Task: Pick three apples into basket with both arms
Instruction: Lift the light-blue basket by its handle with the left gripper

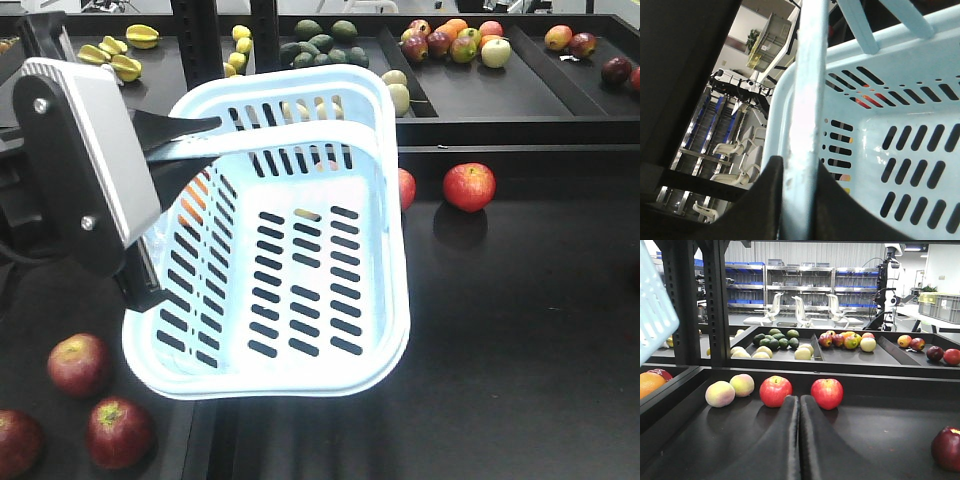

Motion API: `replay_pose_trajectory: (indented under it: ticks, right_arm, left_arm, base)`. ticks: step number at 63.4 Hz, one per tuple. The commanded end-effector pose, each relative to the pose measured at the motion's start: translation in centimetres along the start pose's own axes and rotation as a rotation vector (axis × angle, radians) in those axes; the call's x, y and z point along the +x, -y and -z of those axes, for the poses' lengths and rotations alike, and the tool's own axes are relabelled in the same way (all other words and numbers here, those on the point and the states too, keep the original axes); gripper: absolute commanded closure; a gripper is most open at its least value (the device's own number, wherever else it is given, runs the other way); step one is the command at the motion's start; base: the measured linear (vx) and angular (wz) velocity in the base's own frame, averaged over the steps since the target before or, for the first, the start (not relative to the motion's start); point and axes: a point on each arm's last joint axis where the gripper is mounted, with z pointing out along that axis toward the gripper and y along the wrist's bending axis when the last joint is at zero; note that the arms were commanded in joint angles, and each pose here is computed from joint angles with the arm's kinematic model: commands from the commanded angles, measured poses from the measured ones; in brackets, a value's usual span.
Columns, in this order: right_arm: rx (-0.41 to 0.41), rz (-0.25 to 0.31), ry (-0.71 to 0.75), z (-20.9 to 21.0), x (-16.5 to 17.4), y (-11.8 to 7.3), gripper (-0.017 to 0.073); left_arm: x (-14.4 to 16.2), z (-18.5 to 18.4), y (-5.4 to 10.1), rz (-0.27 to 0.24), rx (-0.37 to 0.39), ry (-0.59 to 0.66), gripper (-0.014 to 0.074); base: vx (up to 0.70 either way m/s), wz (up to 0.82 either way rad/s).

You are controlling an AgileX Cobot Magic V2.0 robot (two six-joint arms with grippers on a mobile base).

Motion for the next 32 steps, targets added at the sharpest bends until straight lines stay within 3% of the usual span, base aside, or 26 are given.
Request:
replay_pose_trajectory:
  ticks: [1, 32]
  right_arm:
    - [0.002, 0.015, 0.054, -0.03, -0.15, -0.01, 0.0568]
    - [0.002, 0.015, 0.054, -0.03, -0.15, -0.01, 0.0568]
  left_arm:
    - [-0.59, 1.15, -2.22, 0.023, -0.142, -0.002, 0.0601]
    - [-0.77, 1.1, -1.91, 0.023, -0.11, 0.013, 0.0601]
  base:
    - [0.0, 0.0]
    - [0.0, 0.0]
